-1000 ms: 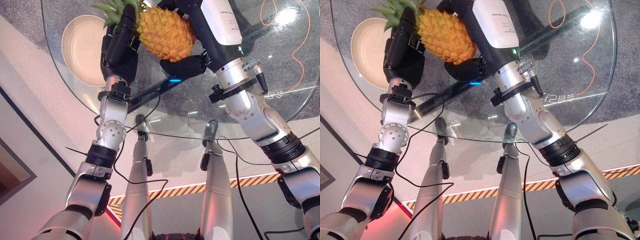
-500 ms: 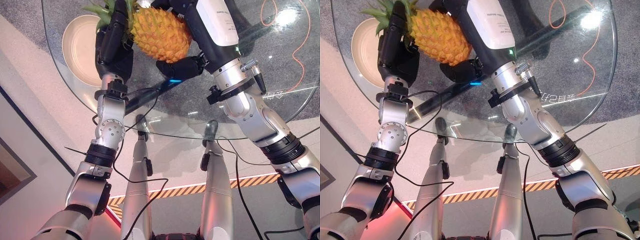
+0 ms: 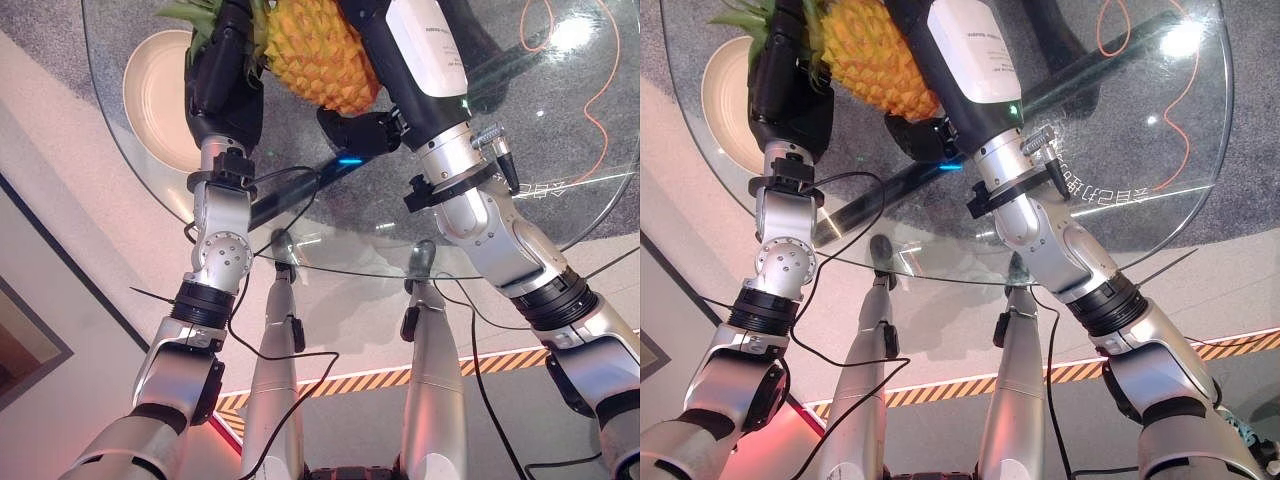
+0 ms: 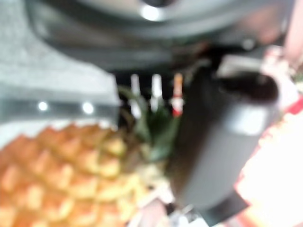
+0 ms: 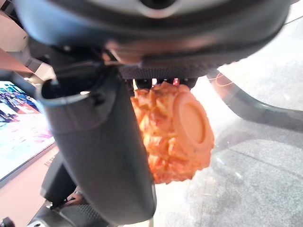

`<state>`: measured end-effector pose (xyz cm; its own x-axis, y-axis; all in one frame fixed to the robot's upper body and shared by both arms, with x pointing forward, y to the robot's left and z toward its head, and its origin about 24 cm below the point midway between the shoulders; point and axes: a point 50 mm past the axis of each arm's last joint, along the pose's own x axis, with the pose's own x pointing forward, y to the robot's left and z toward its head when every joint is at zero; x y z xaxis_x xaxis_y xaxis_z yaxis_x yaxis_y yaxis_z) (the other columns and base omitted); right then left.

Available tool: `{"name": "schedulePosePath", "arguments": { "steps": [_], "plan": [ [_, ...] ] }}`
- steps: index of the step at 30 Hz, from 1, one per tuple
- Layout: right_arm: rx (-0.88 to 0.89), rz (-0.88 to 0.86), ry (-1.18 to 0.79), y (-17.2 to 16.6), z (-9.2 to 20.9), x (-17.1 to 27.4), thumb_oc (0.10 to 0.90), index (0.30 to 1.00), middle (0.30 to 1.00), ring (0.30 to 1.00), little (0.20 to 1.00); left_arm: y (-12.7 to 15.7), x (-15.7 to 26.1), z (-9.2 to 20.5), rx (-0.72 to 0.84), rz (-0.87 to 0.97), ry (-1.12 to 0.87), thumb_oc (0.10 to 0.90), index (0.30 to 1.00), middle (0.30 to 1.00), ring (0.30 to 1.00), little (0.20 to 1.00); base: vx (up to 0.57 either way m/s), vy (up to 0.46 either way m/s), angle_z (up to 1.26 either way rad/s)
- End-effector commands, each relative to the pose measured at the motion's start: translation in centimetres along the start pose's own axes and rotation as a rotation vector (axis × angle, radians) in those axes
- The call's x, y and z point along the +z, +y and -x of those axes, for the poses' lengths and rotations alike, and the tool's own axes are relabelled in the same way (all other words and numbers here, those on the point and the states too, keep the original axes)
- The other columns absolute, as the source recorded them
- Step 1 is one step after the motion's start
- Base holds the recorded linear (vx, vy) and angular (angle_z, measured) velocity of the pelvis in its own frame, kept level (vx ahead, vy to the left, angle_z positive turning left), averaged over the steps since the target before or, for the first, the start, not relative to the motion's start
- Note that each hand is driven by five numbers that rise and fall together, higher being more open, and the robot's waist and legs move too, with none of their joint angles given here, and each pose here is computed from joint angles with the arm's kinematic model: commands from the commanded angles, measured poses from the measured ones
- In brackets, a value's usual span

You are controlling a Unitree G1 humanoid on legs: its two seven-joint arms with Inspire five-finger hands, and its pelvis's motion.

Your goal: Pick up the fruit to the plate

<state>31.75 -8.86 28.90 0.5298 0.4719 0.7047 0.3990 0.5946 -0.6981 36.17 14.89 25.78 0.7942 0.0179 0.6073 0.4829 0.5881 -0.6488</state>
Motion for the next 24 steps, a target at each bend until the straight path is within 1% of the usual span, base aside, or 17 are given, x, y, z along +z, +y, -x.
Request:
{"name": "schedulePosePath", "arguments": {
  "steps": [1,5,14,24],
  "plan": [
    [-0.302,-0.064,-0.236,-5.0,-3.3,5.0,0.800,0.900,0.900,0.900,0.900,-7.7,0.0,-1.7,-0.341,0.002,-0.060,0.100,0.300,0.300,0.300,0.200,0.00,0.000,0.00],
    [-0.315,-0.073,-0.225,-5.1,-3.3,4.8,0.800,0.900,0.900,0.900,0.900,-7.5,0.5,-1.8,-0.315,-0.010,-0.103,0.100,0.300,0.300,0.300,0.200,0.00,0.000,0.00],
    [-0.335,-0.073,-0.215,-5.2,-3.2,4.6,0.800,0.900,0.900,0.900,0.900,-6.8,2.0,-1.6,-0.204,-0.039,-0.256,0.100,0.300,0.300,0.300,0.200,0.00,0.000,0.00],
    [-0.349,-0.075,-0.209,-5.3,-3.3,4.6,0.800,0.900,0.900,0.900,0.900,-6.8,3.1,-1.4,-0.143,-0.010,-0.350,0.100,0.300,0.300,0.300,0.200,0.00,0.000,0.00]
  ]
}}
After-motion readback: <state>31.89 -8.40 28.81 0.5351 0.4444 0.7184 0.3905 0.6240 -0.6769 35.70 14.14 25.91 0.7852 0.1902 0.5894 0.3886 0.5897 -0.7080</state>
